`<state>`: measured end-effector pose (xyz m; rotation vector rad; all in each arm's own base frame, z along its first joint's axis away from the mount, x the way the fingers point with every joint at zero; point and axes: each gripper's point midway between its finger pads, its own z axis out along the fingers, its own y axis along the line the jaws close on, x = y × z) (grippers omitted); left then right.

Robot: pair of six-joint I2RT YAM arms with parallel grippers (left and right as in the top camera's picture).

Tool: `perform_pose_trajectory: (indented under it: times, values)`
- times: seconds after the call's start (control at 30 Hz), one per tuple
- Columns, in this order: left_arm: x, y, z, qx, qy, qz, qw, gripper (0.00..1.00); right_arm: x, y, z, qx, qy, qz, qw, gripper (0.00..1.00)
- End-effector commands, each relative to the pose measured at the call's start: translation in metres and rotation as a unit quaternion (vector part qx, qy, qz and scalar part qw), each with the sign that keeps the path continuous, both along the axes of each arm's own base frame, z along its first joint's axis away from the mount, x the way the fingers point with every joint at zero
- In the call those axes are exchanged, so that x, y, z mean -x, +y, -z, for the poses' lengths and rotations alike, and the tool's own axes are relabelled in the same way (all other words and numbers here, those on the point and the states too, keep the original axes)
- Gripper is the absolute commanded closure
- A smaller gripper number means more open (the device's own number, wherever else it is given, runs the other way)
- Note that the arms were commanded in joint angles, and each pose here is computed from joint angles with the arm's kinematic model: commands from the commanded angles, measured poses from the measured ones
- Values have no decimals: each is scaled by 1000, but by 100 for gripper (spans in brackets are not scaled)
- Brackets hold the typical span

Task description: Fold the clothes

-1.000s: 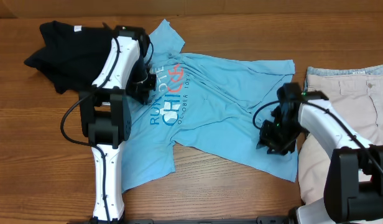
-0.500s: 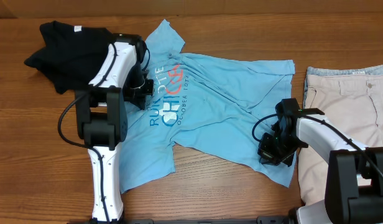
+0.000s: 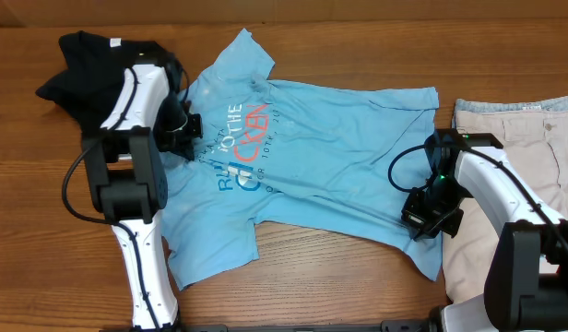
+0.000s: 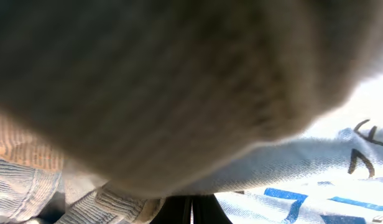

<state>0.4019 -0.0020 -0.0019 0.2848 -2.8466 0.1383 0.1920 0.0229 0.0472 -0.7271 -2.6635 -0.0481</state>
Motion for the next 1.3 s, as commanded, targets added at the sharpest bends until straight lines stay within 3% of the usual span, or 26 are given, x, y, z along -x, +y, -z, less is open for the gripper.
perform_pose_trajectory:
  times: [0.0,0.07,0.27,0.47,0.63,0.8,0.97,1.07,1.2,1.27]
  values:
    - [3,27,31,-33,17,8,999,96,-3,-9,-4,22,-10,-3,1000,92]
    - [-5,21,21,-19,6,16,1000,96,-4,-8,-4,14,-12,-17,1000,70]
    - [-38,3,-29,-4,-52,39,998,93,-18,-5,-1,2,-43,-24,999,62]
    - [-66,-47,-56,55,-121,93,987,89,-67,-13,9,36,-142,2,989,51]
    - [-68,-102,-49,93,-144,176,969,86,-80,-22,15,63,-162,19,985,51]
    - [-68,-131,-33,75,-157,231,957,74,-68,-35,26,100,-123,15,987,52]
    - [-57,-134,-7,67,-140,240,958,71,-59,-49,26,128,-102,33,986,53]
    - [-51,-130,4,66,-129,237,961,71,-52,-53,25,128,-88,39,987,60]
    - [-52,-124,7,65,-128,231,962,71,-49,-45,32,100,-89,40,990,61]
    - [-55,-119,8,58,-132,218,965,72,-48,-35,39,70,-94,38,992,68]
